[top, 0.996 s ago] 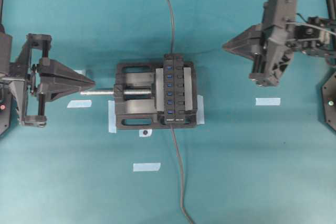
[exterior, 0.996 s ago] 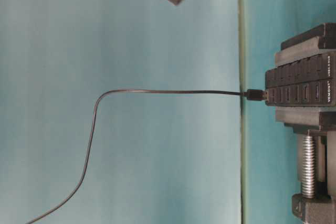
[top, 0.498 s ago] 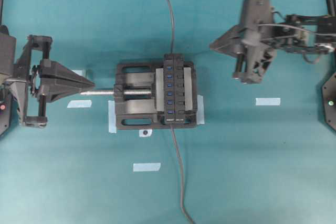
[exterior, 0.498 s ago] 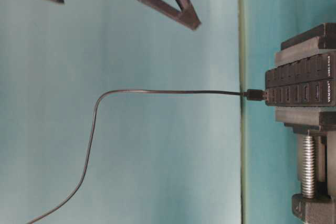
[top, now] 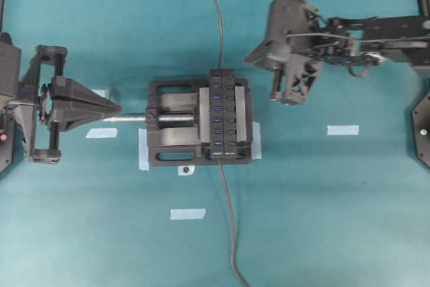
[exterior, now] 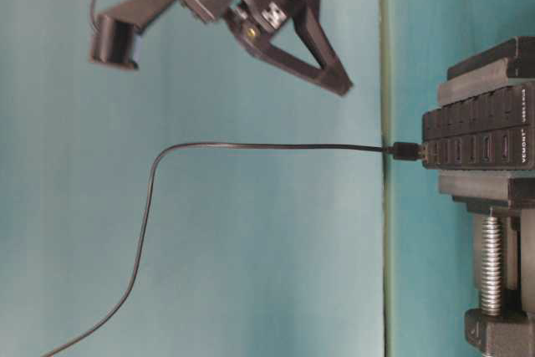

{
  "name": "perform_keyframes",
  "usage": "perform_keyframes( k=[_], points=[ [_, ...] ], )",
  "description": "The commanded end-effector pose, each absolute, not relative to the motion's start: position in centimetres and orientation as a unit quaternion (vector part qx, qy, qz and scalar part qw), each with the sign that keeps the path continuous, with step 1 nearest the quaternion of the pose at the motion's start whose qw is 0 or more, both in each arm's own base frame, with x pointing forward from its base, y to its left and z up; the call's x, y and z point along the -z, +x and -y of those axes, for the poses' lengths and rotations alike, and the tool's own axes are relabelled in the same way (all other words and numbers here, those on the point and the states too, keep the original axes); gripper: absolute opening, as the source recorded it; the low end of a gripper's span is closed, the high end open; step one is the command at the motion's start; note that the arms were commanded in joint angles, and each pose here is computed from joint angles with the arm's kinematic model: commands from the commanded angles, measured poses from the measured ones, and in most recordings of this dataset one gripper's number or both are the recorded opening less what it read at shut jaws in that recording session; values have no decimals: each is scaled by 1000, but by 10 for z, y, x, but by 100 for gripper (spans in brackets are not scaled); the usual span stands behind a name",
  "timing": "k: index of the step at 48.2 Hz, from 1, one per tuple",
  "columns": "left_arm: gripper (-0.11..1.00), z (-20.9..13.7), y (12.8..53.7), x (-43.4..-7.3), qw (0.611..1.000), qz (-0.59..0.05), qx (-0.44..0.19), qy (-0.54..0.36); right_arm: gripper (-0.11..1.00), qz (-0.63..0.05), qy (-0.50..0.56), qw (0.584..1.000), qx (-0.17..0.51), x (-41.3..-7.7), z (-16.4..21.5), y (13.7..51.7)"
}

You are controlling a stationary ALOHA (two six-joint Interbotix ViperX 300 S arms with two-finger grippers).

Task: Insert the USB into the second port from the front of the fixed hub.
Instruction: 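Move the right gripper over the end of the black USB hub, then lower the right gripper around the black USB plug in the end port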

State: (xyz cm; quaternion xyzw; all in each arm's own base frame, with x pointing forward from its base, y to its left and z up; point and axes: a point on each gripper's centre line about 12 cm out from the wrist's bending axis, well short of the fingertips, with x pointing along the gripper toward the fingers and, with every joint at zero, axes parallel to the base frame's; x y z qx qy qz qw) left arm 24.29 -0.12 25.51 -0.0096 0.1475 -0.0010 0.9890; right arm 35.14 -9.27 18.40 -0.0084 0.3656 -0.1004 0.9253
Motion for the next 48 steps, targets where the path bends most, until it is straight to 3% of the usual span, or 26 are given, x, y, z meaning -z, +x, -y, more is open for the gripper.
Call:
perform_keyframes(
  k=[1, 36, 44, 48],
  points=[
    [0, 2, 246, -266, 991, -132, 2, -9, -3, -344, -15, 933, 102, -194, 96, 361],
    [0, 2, 245, -262, 990, -139, 2, -9, -2, -354, 3, 929, 106, -177, 100, 375],
    [0, 2, 245, -261, 990, -140, 2, -9, 5, -352, 19, 929, 112, -177, 100, 375],
    [0, 2, 244, -260, 990, -141, 2, -9, 17, -351, 26, 929, 113, -177, 98, 375]
  ],
)
